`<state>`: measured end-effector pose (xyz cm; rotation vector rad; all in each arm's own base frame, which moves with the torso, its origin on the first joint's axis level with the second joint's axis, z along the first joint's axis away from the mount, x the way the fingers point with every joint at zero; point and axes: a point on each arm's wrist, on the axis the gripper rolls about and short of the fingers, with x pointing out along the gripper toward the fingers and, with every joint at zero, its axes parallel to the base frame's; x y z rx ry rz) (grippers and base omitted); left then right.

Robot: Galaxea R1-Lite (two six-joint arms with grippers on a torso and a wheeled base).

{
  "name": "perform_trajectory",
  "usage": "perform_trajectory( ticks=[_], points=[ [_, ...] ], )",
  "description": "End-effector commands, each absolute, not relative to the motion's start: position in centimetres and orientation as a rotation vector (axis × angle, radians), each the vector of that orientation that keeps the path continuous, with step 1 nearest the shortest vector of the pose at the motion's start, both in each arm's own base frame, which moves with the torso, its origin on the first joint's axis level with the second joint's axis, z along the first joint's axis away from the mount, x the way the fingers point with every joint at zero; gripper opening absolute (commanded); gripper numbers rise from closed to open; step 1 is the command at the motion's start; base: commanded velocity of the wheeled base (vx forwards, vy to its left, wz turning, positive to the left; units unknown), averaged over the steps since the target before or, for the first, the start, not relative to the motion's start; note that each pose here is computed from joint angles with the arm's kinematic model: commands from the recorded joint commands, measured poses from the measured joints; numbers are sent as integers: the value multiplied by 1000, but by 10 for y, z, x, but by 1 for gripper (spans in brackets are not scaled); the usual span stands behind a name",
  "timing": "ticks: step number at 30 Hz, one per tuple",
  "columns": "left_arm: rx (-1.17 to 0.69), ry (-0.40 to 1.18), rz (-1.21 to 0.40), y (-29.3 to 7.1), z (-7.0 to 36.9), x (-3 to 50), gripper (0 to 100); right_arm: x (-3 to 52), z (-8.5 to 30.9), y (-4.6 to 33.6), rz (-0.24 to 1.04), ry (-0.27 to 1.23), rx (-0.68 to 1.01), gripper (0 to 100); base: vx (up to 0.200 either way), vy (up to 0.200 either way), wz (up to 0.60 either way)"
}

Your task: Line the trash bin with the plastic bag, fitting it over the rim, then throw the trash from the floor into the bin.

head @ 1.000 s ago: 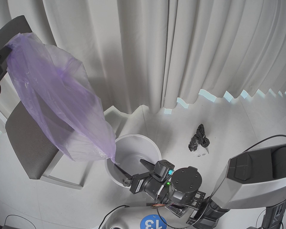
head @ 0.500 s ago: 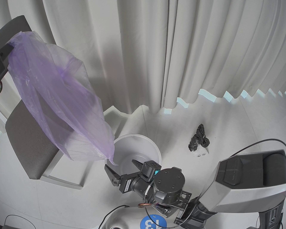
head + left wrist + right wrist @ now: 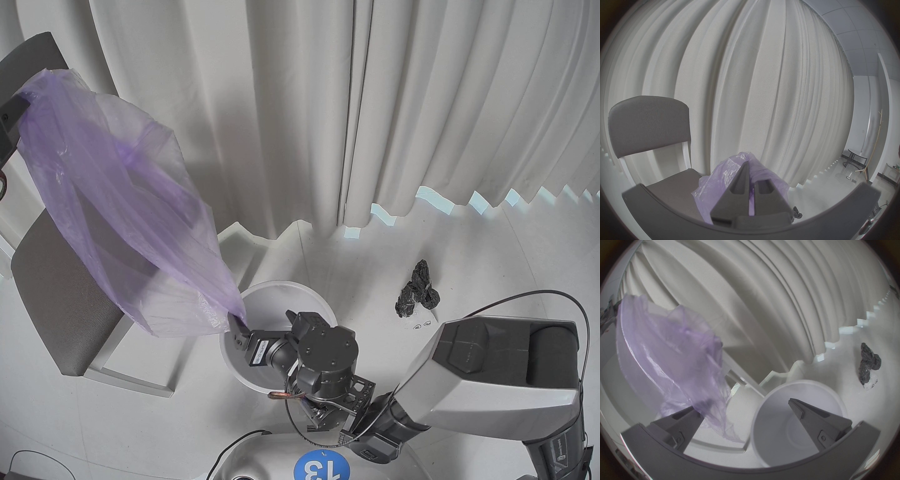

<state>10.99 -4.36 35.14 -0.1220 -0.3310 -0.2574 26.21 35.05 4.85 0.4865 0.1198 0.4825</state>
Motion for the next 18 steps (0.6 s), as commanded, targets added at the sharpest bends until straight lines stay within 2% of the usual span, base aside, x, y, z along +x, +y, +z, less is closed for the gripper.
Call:
perform_trajectory(
  ticks=[1,18],
  points=[
    [-123,-329,-258,-44,351,110,0,275,56,340,446,97,514,100,0,0,0],
    [-123,-333,-238,-41,351,111,0,275,54,346,479,111,568,100,0,0,0]
  ],
)
